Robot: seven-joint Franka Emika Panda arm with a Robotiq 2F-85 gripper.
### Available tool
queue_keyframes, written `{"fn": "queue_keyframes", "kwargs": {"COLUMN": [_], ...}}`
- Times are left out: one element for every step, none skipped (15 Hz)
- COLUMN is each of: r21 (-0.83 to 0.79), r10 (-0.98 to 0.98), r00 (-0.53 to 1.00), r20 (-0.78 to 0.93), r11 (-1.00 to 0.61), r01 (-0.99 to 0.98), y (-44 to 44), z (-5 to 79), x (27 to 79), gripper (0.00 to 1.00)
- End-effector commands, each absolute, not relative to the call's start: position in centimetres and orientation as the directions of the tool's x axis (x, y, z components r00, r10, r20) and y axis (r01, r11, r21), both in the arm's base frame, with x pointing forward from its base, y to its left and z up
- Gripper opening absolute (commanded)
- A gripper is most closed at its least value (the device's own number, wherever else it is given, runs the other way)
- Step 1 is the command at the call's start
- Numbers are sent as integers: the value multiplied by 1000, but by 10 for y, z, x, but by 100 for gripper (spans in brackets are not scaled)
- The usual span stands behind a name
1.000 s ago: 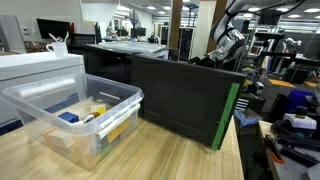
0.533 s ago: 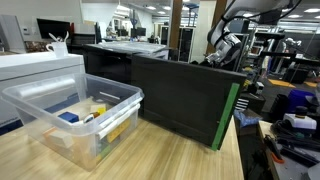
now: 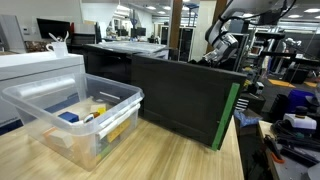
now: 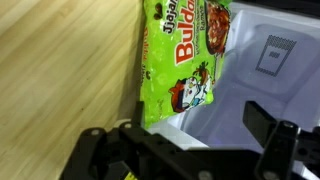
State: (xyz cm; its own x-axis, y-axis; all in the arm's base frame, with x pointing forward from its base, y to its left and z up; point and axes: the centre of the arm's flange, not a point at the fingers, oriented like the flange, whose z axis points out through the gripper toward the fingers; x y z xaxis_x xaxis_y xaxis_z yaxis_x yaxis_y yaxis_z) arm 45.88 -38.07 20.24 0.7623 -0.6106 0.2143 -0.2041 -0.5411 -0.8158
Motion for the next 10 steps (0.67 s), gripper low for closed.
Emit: {"fn": "queue_keyframes", "kwargs": {"r21": [-822,-823,-815,-806,-811,-805,-809,-810,-809,-813], "r10": [-596,-595,-589,-582,-582,-583,-586,-589,-594,-605], "r00": [774,774,776,778,778,775,774,773,769,763], "r20": [212,217,226,237,237,242,239,236,237,230], "r11": [-537,-538,-551,-565,-559,-567,-561,-559,-559,-551], "r01": [-188,-183,-181,-177,-172,-176,-176,-179,-183,-191], "y": [-391,-390,-386,-380,-374,-367,-359,-350,-343,-336], "z": [208,212,214,214,212,207,201,194,190,184], "x": [472,477,482,489,494,498,501,506,510,511], "gripper": [100,100,100,100,100,100,100,100,100,100]}}
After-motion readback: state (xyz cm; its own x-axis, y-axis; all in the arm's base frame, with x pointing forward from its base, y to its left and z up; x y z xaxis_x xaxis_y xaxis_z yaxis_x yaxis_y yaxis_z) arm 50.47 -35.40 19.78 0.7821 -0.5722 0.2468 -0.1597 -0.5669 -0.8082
